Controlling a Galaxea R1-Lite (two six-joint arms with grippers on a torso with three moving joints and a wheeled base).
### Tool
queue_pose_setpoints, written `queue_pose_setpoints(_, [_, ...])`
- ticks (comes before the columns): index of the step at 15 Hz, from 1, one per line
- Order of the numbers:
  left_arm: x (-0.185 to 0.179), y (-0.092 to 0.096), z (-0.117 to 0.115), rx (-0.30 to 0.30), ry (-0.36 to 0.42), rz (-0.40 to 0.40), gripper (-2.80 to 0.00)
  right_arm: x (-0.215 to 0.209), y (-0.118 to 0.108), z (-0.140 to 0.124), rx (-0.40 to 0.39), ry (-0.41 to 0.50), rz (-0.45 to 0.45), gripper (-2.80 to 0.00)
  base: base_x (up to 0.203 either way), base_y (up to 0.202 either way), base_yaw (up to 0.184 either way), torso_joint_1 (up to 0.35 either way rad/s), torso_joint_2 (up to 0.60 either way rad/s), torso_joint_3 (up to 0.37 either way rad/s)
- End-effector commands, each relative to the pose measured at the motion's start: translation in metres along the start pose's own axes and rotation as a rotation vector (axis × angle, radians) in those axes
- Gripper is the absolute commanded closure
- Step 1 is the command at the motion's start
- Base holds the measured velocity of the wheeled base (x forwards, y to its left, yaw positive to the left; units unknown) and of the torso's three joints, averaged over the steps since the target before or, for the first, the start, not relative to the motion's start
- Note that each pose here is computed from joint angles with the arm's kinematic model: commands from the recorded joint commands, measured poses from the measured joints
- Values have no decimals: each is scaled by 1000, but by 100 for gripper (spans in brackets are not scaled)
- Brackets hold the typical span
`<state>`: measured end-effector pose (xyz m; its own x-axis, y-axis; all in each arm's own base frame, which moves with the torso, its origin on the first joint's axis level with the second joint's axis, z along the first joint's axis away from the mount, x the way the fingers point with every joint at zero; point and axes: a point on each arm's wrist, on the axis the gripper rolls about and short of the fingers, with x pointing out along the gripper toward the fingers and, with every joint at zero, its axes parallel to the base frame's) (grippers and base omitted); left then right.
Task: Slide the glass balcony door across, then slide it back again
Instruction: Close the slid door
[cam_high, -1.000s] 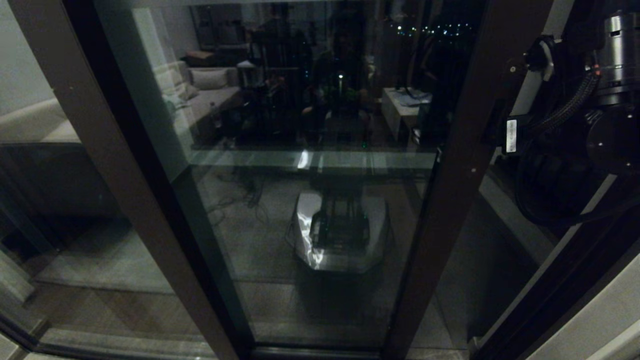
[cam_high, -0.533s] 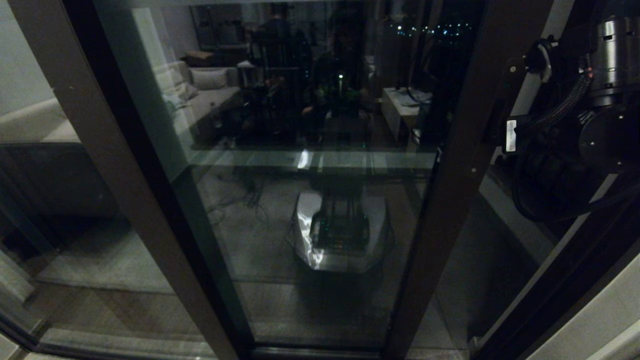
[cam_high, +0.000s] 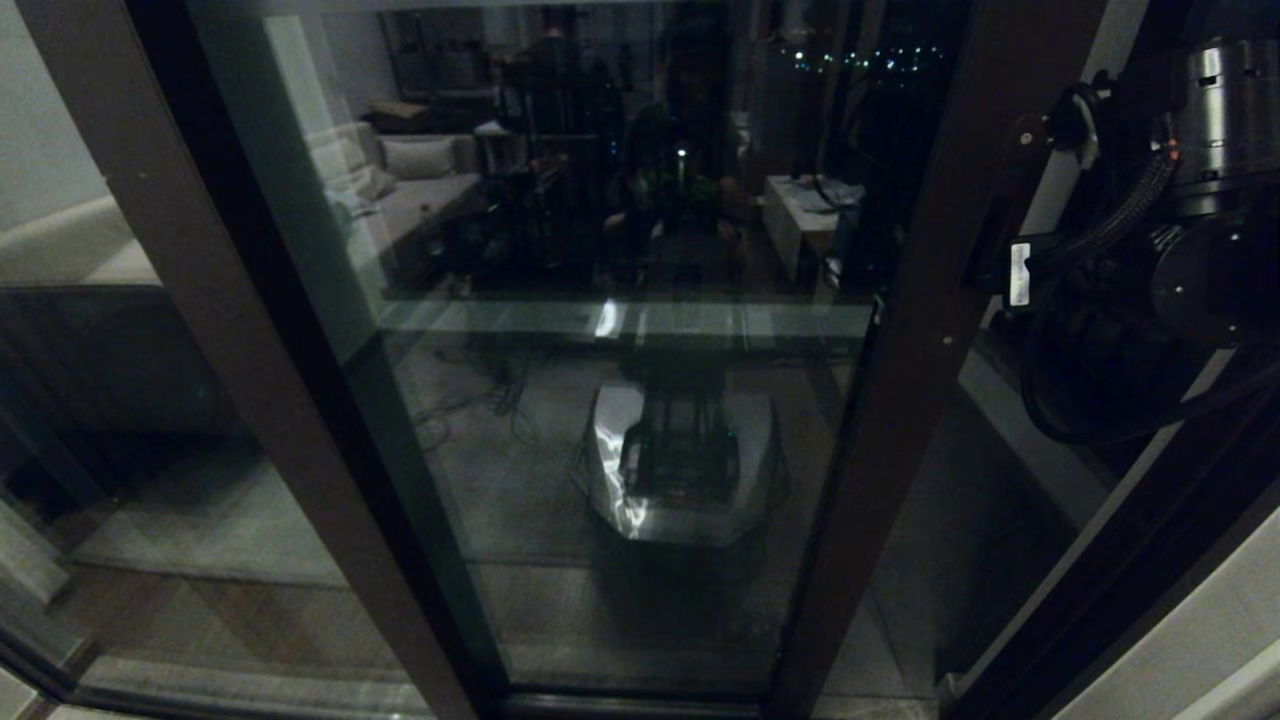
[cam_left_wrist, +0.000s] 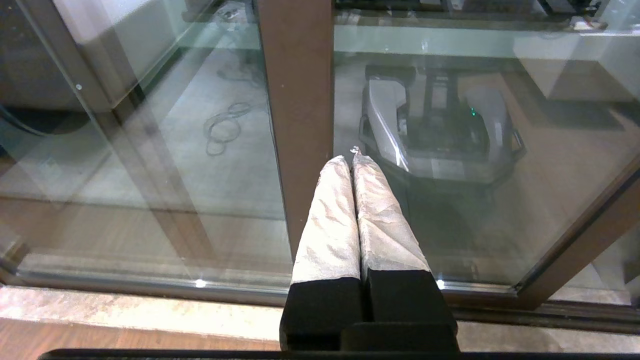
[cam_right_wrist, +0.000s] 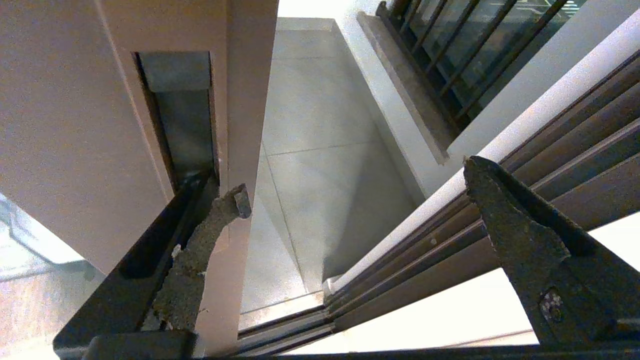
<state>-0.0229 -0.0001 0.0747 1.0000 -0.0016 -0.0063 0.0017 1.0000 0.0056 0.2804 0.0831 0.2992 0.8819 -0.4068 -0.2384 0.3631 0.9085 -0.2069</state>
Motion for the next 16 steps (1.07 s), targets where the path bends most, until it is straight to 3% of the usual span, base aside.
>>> queue_pose_setpoints(1, [0,0,0,-1,1,0,0,1,-2,0,4,-1,-11,-280,0,0,0,0,0,0])
queue_pose_setpoints(16, [0,0,0,-1,1,0,0,8,-4,-7,-21,-15,-31,-280,0,0,0,0,0,0])
